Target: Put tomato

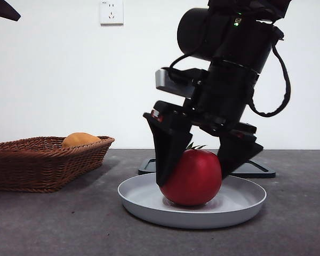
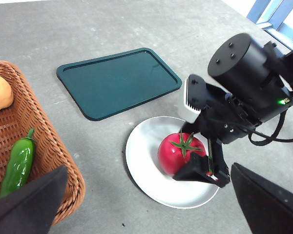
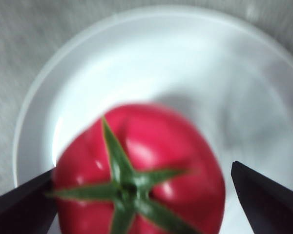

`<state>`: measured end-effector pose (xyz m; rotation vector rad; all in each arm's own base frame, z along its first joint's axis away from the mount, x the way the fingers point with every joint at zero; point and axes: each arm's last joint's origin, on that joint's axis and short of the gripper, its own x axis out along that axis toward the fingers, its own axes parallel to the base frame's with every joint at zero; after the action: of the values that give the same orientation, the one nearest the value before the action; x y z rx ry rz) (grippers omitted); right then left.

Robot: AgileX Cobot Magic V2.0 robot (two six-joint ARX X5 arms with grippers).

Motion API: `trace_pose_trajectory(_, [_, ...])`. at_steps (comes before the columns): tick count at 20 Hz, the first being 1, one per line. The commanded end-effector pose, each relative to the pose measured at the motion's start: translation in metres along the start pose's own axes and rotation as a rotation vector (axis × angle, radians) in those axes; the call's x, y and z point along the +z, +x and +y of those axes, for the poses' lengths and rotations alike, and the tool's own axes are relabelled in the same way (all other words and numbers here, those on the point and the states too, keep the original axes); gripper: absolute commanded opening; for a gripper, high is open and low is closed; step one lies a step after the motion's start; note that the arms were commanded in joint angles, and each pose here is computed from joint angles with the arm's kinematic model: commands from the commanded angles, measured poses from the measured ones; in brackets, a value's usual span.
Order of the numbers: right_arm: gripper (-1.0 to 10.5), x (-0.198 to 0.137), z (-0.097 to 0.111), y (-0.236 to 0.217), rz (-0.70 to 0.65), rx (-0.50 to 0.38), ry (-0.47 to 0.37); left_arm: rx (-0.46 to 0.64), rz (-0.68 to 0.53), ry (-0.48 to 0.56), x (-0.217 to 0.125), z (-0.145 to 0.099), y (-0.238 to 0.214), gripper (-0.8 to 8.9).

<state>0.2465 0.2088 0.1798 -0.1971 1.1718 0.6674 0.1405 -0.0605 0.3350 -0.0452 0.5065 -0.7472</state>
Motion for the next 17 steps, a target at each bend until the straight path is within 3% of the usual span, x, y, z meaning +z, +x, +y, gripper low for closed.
trace_pose_trajectory(1, [5.2,0.002,0.004,0.004,0.013,-0.001,-0.013,-0.001,-0.012,0.002,0.004,-0.001,-0.001,6.30])
trace_pose_trajectory(4, [4.2,0.004,0.003,0.004,-0.007,0.000,-0.012,0.000,-0.011,0.002,0.004,-0.001,-0.001,6.30])
trace_pose_trajectory(8, [4.1,0.015,0.005,-0.006,-0.012,0.000,0.010,-0.001,-0.011,0.002,0.004,-0.001,-0.001,6.30])
trace_pose_trajectory(13, [3.9,0.064,0.002,-0.052,-0.163,-0.024,0.013,0.000,-0.011,0.002,0.004,-0.001,-0.001,6.30])
trace_pose_trajectory(17, [3.5,0.102,-0.020,-0.089,-0.295,-0.068,0.041,0.000,-0.011,0.002,0.004,-0.001,-0.001,6.30])
